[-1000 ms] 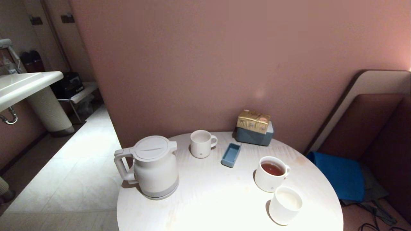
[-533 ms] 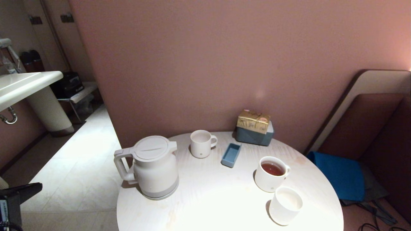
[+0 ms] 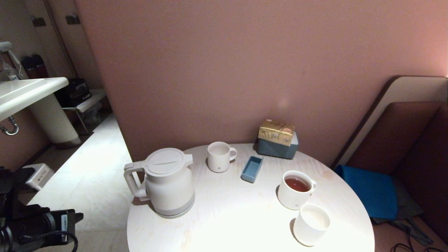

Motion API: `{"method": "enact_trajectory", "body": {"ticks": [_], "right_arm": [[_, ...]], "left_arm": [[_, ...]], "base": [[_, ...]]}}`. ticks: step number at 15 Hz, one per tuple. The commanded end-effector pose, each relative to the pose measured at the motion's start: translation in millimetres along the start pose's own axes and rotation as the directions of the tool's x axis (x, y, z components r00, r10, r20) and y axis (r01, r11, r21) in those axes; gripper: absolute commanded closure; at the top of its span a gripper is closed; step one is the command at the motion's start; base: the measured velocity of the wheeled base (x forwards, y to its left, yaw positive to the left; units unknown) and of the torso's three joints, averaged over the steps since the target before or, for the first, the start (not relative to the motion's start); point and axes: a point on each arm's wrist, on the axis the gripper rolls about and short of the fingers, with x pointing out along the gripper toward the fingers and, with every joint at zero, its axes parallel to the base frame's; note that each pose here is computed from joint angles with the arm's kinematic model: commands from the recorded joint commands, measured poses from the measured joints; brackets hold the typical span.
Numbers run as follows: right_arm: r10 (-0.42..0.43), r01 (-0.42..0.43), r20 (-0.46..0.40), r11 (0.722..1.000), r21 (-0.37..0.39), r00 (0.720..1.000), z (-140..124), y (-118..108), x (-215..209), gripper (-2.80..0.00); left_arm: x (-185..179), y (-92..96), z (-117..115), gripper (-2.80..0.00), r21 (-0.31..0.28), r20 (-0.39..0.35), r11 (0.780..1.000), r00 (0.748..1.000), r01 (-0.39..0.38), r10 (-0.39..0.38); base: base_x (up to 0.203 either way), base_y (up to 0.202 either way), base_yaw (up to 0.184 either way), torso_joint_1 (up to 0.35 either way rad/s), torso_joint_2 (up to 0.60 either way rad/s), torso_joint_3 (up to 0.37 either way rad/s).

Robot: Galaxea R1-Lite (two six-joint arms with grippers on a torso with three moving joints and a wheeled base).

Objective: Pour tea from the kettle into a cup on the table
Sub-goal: Pick up the kettle

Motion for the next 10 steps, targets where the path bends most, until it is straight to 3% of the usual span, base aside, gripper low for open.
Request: {"method": "enact_trajectory", "body": {"ticks": [1,6,8,9,10], "right_arm": [[0.001,-0.001,-0.001,1.0,-0.001,1.0,-0.1,0.0,0.0,0.0],[0.001,-0.001,-0.001,1.0,-0.001,1.0,-0.1,0.0,0.0,0.0],[0.001,-0.001,-0.001,1.0,-0.001,1.0,-0.1,0.0,0.0,0.0],[0.0,0.0,-0.001,1.0,-0.001,1.0,-0.1,0.0,0.0,0.0],[0.002,-0.002,-0.001,1.0,-0.001,1.0,-0.1,0.0,0.0,0.0]], "left_arm": [[20.9,-2.7,-2.8,0.0,0.009,0.01,1.0,1.0,0.018,-0.018],[53.1,-22.0,6.2,0.0,0.03,0.049,0.996,0.995,0.089,-0.091],[63.7,-23.8,6.0,0.0,0.025,0.021,0.996,0.996,0.087,-0.087],[72.7,-24.3,5.1,-2.8,0.025,-0.003,0.996,0.997,0.08,-0.08],[80.5,-25.1,6.3,-2.8,0.027,0.002,0.997,0.997,0.074,-0.074]], "base": [[0.0,0.0,0.0,0.0,0.0,0.0],[0.0,0.0,0.0,0.0,0.0,0.0],[0.0,0.0,0.0,0.0,0.0,0.0],[0.0,0.0,0.0,0.0,0.0,0.0],[0.0,0.0,0.0,0.0,0.0,0.0]]}}
